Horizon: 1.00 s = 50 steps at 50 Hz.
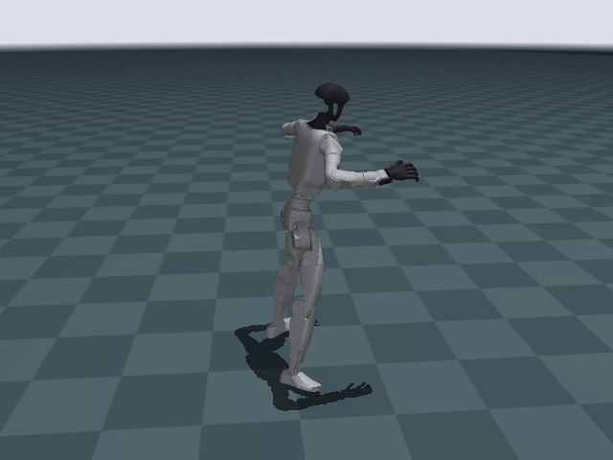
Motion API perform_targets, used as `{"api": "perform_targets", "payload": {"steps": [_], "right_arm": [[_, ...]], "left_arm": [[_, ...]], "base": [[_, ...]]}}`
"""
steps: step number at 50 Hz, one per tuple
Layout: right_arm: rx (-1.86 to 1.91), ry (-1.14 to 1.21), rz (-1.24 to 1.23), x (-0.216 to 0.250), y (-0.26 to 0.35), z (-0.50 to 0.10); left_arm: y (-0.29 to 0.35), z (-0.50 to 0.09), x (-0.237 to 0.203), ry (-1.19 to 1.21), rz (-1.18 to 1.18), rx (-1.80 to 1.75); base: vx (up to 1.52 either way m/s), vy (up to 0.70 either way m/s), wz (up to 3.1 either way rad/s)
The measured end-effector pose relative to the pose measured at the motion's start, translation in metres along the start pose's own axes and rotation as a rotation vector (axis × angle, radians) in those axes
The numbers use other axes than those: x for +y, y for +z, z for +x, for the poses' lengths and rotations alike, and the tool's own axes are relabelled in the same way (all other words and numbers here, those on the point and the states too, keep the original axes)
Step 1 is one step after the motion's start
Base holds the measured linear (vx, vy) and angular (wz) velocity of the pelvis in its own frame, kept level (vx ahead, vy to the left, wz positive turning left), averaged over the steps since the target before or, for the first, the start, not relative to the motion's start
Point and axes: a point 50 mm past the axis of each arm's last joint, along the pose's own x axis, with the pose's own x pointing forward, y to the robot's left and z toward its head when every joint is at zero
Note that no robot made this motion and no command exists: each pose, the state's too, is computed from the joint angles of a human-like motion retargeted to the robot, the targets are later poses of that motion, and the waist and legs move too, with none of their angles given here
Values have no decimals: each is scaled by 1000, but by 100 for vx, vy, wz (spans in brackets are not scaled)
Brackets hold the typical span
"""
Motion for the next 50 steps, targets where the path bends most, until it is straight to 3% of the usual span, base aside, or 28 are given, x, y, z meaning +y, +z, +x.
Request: {"api": "perform_targets", "payload": {"steps": [4, 8, 21, 50], "right_arm": [[86, 95, -302, -41, -5, 5], [161, 165, -420, -58, -9, 10], [88, 284, -350, -35, 5, 13], [-53, 196, -393, -49, 34, 23]], "left_arm": [[20, 14, 18, -111, 154, -100], [31, 21, 24, -199, 256, -140], [14, 21, 41, -230, 341, -27], [13, 19, 71, -85, 387, -22]], "base": [[0, -10, 70], [3, -4, 47], [0, 3, -3], [0, -5, 36]]}}
